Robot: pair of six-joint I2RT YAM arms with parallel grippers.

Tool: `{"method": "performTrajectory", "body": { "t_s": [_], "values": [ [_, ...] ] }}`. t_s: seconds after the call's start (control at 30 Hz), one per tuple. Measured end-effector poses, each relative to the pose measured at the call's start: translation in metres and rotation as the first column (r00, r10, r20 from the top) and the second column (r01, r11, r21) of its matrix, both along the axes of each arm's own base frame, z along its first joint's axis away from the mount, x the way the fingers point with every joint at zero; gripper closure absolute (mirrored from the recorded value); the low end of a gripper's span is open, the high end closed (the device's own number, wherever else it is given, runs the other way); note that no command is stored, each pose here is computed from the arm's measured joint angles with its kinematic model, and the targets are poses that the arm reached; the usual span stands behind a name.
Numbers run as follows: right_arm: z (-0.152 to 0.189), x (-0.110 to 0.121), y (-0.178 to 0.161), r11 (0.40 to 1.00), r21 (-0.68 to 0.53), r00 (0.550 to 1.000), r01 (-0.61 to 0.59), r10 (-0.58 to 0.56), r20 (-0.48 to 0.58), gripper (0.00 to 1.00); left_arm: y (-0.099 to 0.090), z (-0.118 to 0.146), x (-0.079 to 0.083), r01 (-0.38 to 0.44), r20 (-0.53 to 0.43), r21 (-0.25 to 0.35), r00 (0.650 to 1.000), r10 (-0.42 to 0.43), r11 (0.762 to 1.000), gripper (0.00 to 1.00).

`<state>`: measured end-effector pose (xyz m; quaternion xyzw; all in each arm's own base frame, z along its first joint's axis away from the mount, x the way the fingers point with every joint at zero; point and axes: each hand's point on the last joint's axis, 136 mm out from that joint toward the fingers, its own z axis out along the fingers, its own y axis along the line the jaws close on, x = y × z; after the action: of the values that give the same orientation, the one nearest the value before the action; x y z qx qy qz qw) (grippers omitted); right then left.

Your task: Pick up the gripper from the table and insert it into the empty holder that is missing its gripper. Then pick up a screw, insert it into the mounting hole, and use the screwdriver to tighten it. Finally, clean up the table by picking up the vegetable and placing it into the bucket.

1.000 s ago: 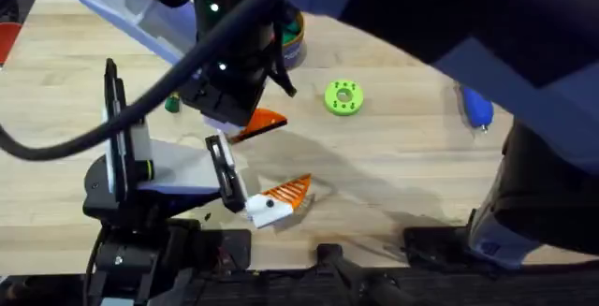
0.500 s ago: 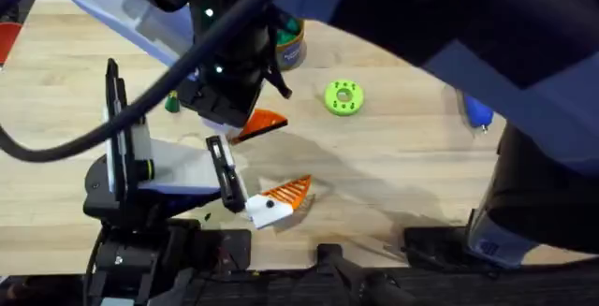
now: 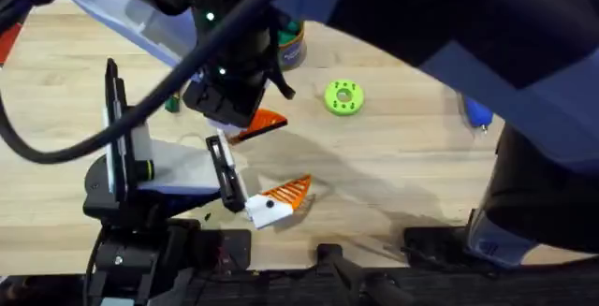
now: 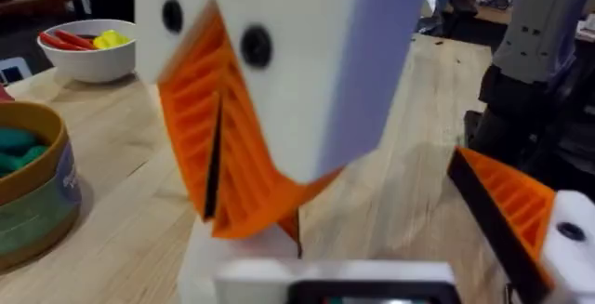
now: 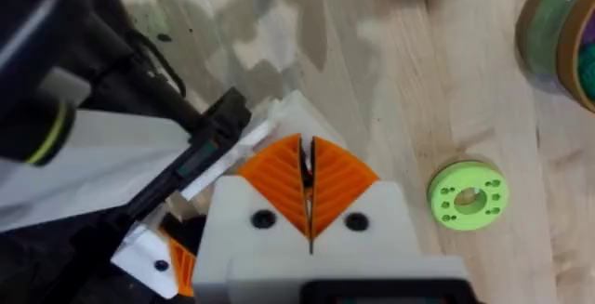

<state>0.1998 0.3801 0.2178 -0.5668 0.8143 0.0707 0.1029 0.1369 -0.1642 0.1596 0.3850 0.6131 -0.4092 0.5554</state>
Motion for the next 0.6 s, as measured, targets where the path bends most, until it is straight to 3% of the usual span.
{"method": "performTrajectory", "body": {
  "t_s": [0.6],
  "values": [
    [-0.001,-0.0003,0.0037,1.0,-0.01,0.999,-0.006,0.007,0.035,0.996,0.0,0.0,0.0,0.0,0.001,0.0,1.0,0.0,1.0,0.016]
  ]
}}
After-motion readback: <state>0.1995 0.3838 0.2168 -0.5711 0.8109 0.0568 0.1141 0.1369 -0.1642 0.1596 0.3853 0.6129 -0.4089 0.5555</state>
